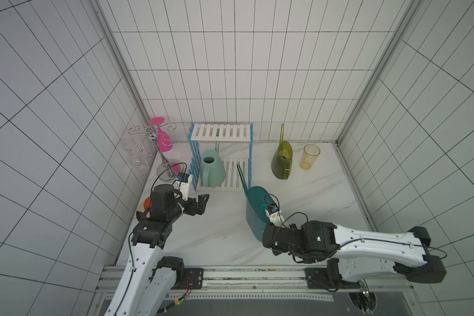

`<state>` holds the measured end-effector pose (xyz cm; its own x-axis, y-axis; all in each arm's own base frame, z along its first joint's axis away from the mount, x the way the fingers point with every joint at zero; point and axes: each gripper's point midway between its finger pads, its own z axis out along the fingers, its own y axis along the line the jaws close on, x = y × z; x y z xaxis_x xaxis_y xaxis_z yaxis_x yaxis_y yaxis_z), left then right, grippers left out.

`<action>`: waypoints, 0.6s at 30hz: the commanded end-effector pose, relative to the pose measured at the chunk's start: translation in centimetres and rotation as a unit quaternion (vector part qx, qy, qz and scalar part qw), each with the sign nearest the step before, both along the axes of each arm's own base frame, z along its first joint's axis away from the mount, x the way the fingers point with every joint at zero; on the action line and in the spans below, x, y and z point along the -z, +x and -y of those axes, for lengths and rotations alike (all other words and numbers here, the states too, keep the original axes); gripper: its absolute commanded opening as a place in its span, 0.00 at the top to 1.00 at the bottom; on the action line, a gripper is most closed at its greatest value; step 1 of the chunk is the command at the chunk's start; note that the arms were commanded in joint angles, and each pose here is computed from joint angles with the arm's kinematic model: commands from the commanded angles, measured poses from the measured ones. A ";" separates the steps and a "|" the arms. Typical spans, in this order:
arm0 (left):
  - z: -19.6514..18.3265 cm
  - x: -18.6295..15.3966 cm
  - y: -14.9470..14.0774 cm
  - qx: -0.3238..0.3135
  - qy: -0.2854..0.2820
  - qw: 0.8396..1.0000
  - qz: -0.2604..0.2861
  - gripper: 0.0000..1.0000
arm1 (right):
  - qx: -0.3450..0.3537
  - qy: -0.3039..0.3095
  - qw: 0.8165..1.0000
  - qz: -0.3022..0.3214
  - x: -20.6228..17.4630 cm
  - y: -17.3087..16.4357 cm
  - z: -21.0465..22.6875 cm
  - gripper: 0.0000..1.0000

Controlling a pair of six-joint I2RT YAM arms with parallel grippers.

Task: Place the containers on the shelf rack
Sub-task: 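Place the container on the shelf.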

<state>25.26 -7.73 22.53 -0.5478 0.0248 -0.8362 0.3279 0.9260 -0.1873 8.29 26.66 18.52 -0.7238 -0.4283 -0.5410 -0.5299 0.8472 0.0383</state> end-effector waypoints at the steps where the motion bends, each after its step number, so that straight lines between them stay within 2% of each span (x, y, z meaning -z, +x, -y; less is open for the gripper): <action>1: -0.1 0.0 -0.2 0.002 0.001 1.000 0.006 0.01 | 0.017 0.065 0.997 0.042 -3.3 1.3 -3.9 1.00; 7: -0.1 -0.2 -0.2 0.000 -0.001 1.000 0.009 0.01 | 0.083 0.107 0.988 0.071 -4.2 3.1 -8.6 1.00; 13: -0.2 -0.2 -0.3 -0.002 -0.001 1.000 0.013 0.01 | 0.173 0.137 0.972 0.086 -3.6 4.9 -9.5 1.00; 18: -0.2 -0.2 -0.4 -0.001 -0.001 1.000 0.015 0.02 | 0.189 0.137 0.968 0.092 -3.1 5.7 -10.0 1.00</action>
<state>24.92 -7.62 22.70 -0.5345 0.0218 -0.8449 0.3283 0.9265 -0.1838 12.07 35.75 18.76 -0.7366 -0.1144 -0.6666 -0.2749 0.9512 0.1404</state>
